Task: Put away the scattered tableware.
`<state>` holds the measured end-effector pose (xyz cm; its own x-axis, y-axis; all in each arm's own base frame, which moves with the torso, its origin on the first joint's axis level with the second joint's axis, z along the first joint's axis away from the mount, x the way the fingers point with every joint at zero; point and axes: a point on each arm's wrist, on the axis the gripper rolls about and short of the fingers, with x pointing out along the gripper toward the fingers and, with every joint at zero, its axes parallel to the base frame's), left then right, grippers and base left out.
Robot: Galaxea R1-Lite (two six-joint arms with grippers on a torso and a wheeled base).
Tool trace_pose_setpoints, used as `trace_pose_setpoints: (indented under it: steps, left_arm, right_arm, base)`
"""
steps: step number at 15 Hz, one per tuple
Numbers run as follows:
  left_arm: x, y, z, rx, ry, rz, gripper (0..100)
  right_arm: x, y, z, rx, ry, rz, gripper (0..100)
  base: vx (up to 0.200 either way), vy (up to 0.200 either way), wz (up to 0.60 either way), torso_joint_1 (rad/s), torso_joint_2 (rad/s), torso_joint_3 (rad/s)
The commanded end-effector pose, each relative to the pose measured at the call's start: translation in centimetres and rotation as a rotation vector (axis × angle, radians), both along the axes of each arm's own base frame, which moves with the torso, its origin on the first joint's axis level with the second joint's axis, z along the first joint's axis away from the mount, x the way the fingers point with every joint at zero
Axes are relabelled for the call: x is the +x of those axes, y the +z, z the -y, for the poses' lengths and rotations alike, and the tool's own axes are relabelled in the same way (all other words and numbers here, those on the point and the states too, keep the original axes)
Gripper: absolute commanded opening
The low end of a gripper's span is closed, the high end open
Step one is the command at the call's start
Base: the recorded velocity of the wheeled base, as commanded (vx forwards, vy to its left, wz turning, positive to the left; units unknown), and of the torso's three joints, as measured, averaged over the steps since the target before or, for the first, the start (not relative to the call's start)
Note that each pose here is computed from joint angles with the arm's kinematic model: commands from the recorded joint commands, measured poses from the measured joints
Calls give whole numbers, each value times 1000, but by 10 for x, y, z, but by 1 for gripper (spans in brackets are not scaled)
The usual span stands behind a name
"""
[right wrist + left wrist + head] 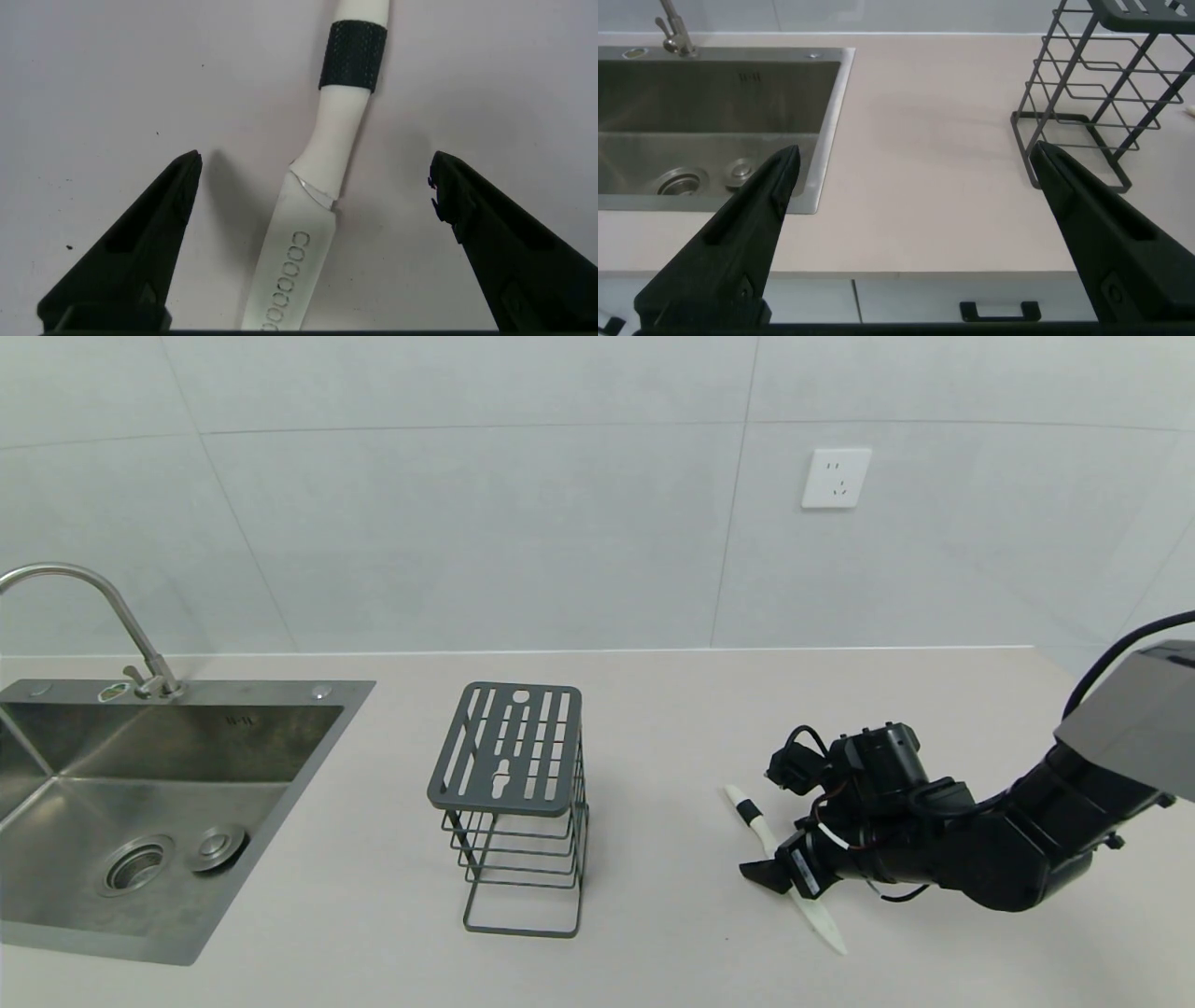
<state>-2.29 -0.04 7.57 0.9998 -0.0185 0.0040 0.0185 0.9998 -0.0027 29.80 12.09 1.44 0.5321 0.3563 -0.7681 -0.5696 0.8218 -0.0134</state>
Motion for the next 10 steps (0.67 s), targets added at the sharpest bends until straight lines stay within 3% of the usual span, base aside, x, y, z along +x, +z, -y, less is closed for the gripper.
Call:
trace_pose_setpoints:
  steps: [1,2,7,10]
  left_arm:
    - [0,0,0,0,0,-1,100]
    - [0,0,0,0,0,-1,100]
    - [0,0,0,1,2,-1,100]
    - [0,0,0,1,0,-1,100]
  right_arm:
    - [1,-3,3,-2,-8,-8,100]
    - [0,-5,4,-6,-9,-17,0]
    - [-5,-15,6,-22,-10,-56,0]
    - [3,-6,2,5,-4,18,0]
  base:
    - [0,0,0,0,0,0]
    - [0,0,0,0,0,0]
    - [0,0,0,0,0,0]
    - [0,0,0,0,0,0]
